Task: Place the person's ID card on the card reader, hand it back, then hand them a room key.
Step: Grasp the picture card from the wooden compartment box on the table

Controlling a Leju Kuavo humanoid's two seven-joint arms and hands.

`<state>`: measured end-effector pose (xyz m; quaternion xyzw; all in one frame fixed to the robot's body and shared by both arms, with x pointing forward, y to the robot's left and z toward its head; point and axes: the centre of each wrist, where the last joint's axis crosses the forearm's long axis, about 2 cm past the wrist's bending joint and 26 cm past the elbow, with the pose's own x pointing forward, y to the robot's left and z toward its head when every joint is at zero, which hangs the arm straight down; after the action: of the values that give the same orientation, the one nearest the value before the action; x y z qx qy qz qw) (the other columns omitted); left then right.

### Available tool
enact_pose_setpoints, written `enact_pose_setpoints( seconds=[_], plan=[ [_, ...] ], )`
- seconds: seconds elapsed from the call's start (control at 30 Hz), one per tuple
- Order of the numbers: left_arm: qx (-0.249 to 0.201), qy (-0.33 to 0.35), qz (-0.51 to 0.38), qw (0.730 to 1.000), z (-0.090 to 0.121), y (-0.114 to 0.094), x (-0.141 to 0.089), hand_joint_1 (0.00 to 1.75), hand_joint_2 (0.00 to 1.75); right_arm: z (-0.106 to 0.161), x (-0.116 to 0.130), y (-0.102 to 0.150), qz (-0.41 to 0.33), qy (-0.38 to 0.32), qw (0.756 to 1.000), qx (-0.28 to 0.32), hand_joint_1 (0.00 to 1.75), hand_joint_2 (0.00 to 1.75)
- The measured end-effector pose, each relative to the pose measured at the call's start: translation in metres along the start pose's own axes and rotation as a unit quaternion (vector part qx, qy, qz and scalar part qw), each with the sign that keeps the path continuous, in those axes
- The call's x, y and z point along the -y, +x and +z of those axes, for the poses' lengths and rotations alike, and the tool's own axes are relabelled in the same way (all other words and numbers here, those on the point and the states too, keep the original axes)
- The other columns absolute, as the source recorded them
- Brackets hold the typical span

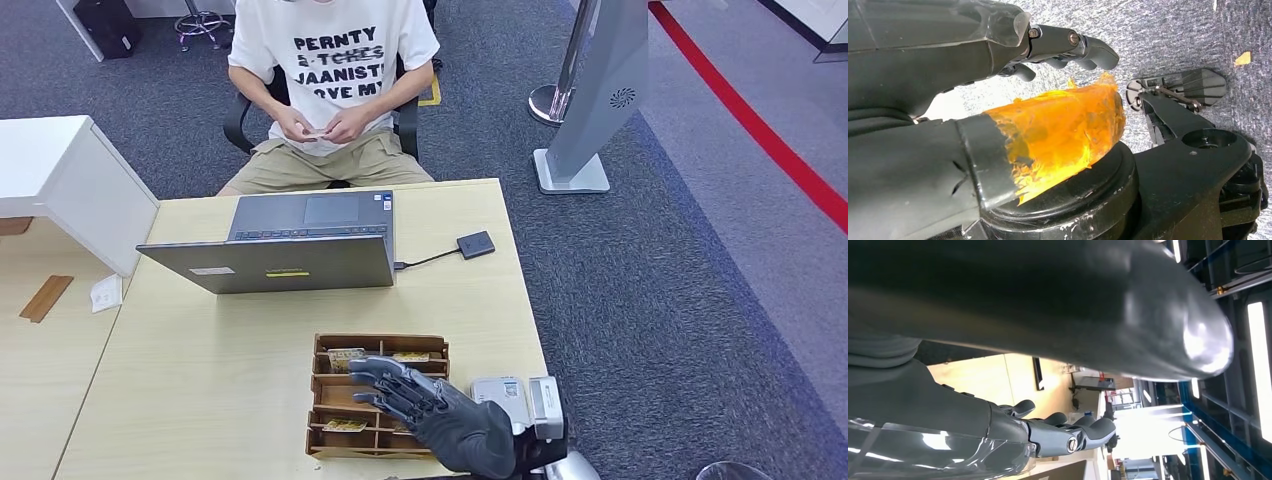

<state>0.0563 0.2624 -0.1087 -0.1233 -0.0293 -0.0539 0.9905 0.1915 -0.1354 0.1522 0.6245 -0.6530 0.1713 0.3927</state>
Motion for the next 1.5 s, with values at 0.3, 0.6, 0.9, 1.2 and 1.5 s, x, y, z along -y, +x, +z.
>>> enact_pose_setpoints(
  seconds=[0.3, 0.6, 0.9, 1.2, 1.5],
  plan=[
    [0.001, -0.001, 0.004, 1.000, 0.000, 0.000, 0.000, 0.00, 0.00, 0.005, 0.000, -0.001, 0.008, 0.000, 1.000, -0.008, 0.00, 1.75],
    [0.002, -0.001, 0.014, 1.000, 0.000, -0.001, 0.001, 0.00, 0.00, 0.014, 0.001, -0.003, 0.079, -0.044, 0.995, -0.052, 0.00, 1.75],
    [0.005, 0.005, 0.040, 0.999, 0.000, -0.004, 0.000, 0.00, 0.00, 0.020, 0.001, 0.000, 0.317, -0.160, 0.929, -0.106, 0.00, 1.75],
    [0.006, 0.005, 0.044, 0.999, -0.001, -0.004, 0.003, 0.00, 0.00, 0.013, -0.007, 0.003, 0.500, -0.191, 0.840, -0.093, 0.00, 1.75],
    [0.006, 0.005, 0.040, 0.999, -0.001, -0.003, 0.006, 0.00, 0.00, 0.004, -0.010, -0.001, 0.595, -0.164, 0.782, -0.086, 1.63, 1.75]
  ],
)
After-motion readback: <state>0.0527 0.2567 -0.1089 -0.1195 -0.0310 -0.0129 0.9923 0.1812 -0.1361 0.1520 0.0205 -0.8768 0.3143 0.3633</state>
